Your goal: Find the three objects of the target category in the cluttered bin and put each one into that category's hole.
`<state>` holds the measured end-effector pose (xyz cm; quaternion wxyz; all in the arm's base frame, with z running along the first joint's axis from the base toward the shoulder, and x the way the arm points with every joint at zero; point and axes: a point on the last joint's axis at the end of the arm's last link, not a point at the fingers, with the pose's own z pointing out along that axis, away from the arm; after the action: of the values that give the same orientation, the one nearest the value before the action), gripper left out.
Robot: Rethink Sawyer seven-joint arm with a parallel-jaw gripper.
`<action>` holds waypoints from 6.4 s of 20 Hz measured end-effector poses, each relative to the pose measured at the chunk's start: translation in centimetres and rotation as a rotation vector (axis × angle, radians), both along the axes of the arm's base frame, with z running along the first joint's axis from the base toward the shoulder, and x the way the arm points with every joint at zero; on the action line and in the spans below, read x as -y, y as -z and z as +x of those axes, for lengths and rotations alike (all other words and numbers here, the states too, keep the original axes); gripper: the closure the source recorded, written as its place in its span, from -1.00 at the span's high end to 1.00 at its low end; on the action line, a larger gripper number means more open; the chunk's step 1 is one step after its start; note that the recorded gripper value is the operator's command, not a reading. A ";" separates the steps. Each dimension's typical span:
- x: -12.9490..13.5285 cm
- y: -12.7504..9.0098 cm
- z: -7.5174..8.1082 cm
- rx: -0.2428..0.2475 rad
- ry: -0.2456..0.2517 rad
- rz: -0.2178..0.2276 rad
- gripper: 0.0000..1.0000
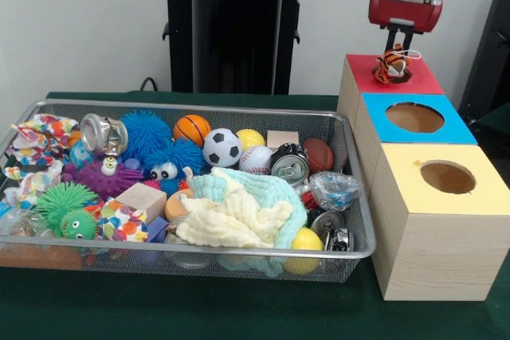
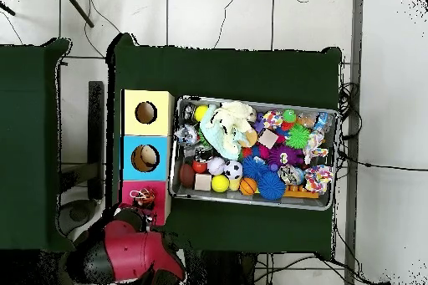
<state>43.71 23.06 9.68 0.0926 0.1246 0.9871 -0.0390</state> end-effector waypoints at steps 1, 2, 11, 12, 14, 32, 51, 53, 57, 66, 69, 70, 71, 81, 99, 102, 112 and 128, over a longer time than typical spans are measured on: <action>-0.1 0.0 0.0 0.000 0.001 0.001 -1.00; -0.1 0.0 0.0 0.001 0.003 0.002 -1.00; -0.3 -0.1 -0.1 0.002 0.009 0.007 -1.00; -0.3 -0.2 -0.1 0.003 0.009 0.007 -1.00; -0.4 -0.4 0.0 0.007 0.009 0.009 -1.00; 0.2 -1.3 0.9 0.028 0.027 0.017 -1.00; 0.2 -1.3 0.9 0.027 0.026 0.018 1.00; 0.2 -1.3 0.9 0.027 0.027 0.018 1.00; 0.3 -1.4 0.7 0.026 0.030 0.019 1.00; 0.6 -4.5 -1.5 -0.060 0.055 0.031 1.00; 0.6 -5.6 -2.2 -0.094 0.061 0.035 1.00; 0.6 -5.8 -2.3 -0.100 0.062 0.036 1.00; 0.6 -6.0 -2.3 -0.104 0.063 0.037 1.00; 0.5 -6.8 -2.3 -0.107 0.064 0.042 1.00; -0.1 -7.5 -0.4 -0.127 0.062 0.043 -1.00; -0.1 -7.5 -0.2 -0.124 0.062 0.043 -1.00; 1.2 -7.4 0.4 -0.124 0.091 0.044 -1.00; 3.0 -2.3 0.8 -0.105 0.108 0.015 -1.00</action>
<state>44.52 20.09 11.96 0.0378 0.1760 0.9827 -0.0431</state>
